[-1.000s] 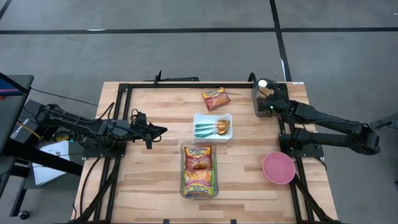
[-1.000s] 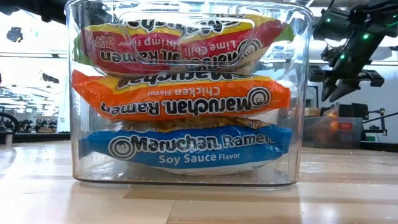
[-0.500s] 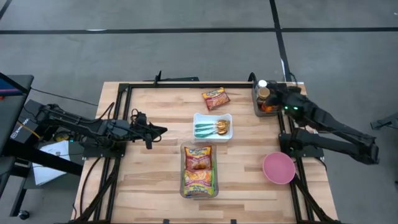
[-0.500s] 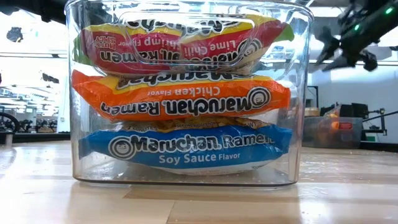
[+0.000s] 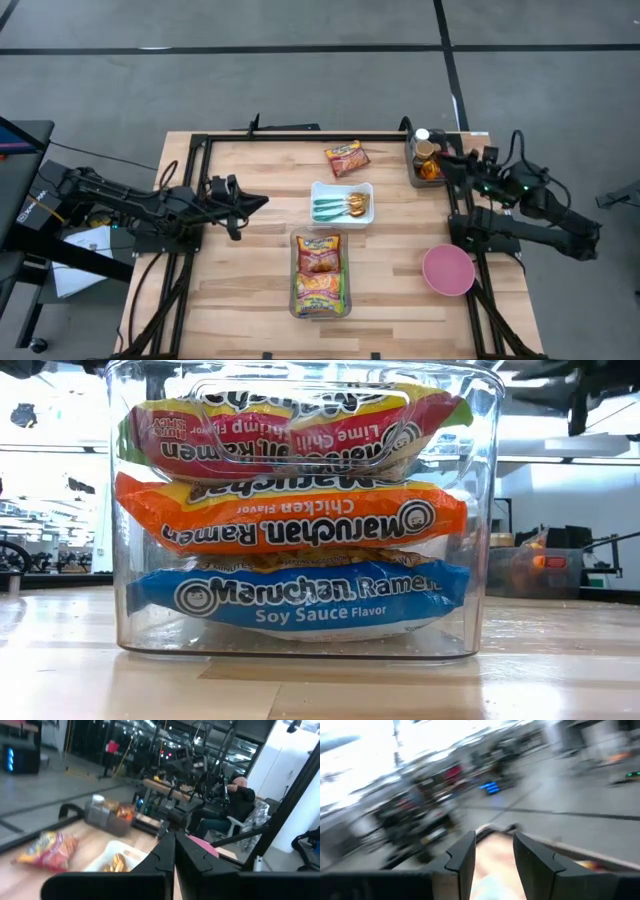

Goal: Pick & Place Food Item
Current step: Put the red noodle pack into the transparent bin

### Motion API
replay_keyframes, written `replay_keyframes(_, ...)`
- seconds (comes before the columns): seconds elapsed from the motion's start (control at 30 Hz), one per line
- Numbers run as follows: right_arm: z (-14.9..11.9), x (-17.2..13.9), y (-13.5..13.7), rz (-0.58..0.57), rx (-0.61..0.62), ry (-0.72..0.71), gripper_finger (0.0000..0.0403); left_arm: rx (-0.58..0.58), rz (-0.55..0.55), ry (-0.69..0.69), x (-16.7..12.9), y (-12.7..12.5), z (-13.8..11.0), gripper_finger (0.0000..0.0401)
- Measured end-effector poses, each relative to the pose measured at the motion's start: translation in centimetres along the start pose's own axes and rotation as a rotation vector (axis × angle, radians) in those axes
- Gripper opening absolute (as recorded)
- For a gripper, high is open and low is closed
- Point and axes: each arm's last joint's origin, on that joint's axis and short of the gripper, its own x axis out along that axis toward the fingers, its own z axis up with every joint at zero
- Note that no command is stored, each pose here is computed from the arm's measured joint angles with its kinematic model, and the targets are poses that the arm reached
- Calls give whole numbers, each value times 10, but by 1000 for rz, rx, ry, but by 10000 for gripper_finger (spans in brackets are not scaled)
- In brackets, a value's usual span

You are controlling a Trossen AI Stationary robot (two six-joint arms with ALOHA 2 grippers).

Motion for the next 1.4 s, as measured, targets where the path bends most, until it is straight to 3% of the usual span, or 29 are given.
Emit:
replay_keyframes(0.13, -5, -5, 3, 149, 49, 100, 123, 86, -1, -14, 0, 0, 1, 6)
replay_keyframes(0.33, -15, -9, 0, 133, 120, 222, 118, 106, 28, -22, 0, 0, 2, 10)
replay_keyframes(0.7, -14, -9, 1, 142, 135, 210, 118, 93, 26, -22, 0, 0, 2, 10)
replay_keyframes(0.9, -14, -8, 1, 134, 143, 203, 118, 26, 11, -57, 0, -1, 6, 19)
replay_keyframes(1.1, -12, -8, 2, 131, 147, 178, 118, 100, 25, -107, 8, -13, 31, 60)
replay_keyframes(1.4, -10, -8, 1, 106, 150, 142, 117, 420, 313, -216, 39, -39, 100, 135)
